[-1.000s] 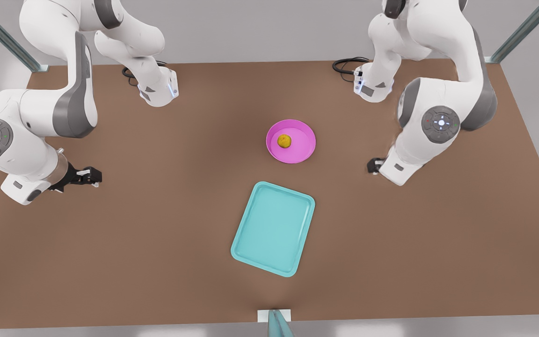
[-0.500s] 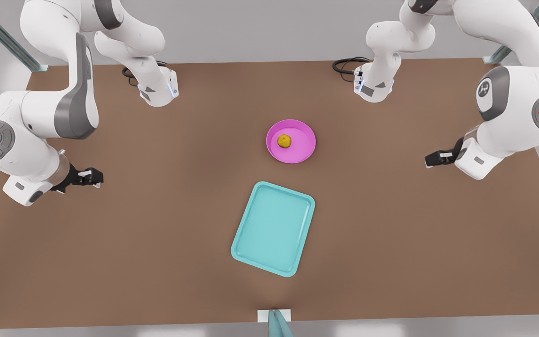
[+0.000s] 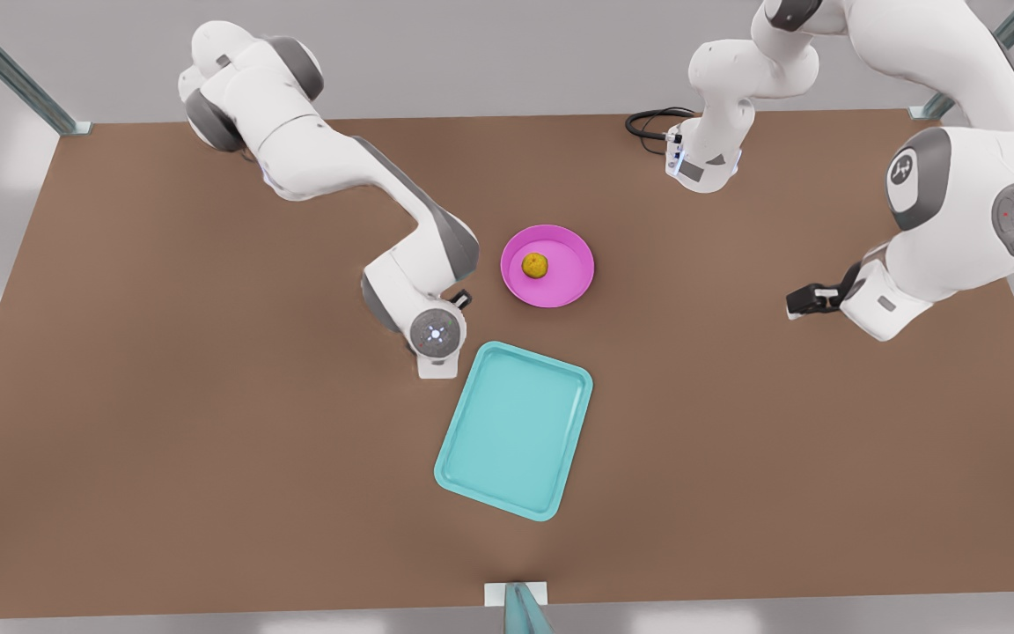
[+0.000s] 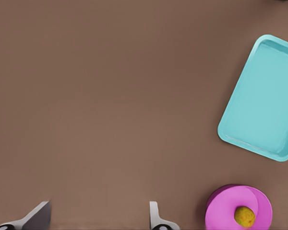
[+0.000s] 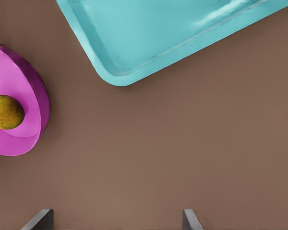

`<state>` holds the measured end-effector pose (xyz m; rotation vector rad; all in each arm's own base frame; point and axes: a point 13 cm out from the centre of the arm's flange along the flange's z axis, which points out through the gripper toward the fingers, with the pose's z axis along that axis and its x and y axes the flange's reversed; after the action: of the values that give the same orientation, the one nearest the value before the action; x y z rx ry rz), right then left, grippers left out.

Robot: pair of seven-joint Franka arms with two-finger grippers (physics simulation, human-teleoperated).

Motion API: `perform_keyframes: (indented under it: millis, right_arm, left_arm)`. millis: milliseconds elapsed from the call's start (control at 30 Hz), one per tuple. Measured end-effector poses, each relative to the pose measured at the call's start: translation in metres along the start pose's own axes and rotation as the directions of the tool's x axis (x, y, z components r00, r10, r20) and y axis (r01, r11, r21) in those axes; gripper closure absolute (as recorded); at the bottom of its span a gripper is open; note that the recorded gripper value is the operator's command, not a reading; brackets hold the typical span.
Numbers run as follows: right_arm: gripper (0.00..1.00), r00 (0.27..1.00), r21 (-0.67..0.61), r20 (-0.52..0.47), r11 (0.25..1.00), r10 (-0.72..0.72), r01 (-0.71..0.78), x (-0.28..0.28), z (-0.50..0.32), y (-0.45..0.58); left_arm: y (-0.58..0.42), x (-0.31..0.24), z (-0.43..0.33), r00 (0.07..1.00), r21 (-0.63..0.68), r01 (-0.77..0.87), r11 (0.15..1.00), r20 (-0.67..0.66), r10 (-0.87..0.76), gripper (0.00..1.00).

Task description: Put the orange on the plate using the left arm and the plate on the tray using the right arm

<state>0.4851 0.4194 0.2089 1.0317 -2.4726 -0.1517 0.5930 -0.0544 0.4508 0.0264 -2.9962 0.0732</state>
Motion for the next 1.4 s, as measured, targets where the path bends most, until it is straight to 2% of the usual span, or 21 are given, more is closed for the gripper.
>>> perform_keyframes:
  millis: [133,333,467,633,800,1400]
  right_arm:
    - [0.0,1.0,-0.119,0.025,0.993,0.01,-0.007,-0.016,0.052,0.053]
    - [0.0,0.991,-0.227,0.079,0.969,0.112,-0.092,0.003,0.117,0.055]
    - [0.0,0.978,-0.291,0.163,0.954,0.126,-0.074,-0.018,0.125,0.085]
    - [0.0,0.965,-0.33,0.206,0.94,0.164,-0.089,-0.035,0.137,0.092]
    - [0.0,0.962,-0.34,0.178,0.93,0.208,-0.138,-0.028,0.155,0.091]
    - [0.0,0.973,-0.337,0.081,0.925,0.216,-0.177,-0.024,0.208,0.124]
  left_arm:
    - [0.006,0.005,0.005,1.0,-0.004,-0.002,1.0,-0.03,0.002,0.0]
    - [0.005,0.01,0.006,0.999,-0.004,-0.018,1.0,-0.047,0.018,0.0]
    - [0.005,0.013,0.008,0.998,-0.008,-0.027,1.0,-0.06,0.027,0.0]
    - [0.006,0.016,0.01,0.997,-0.01,-0.036,0.999,-0.075,0.035,0.0]
    - [0.005,0.012,0.007,0.997,-0.013,-0.044,0.999,-0.056,0.043,0.0]
    - [0.021,0.034,0.015,0.987,-0.023,-0.038,0.999,-0.156,0.034,0.0]
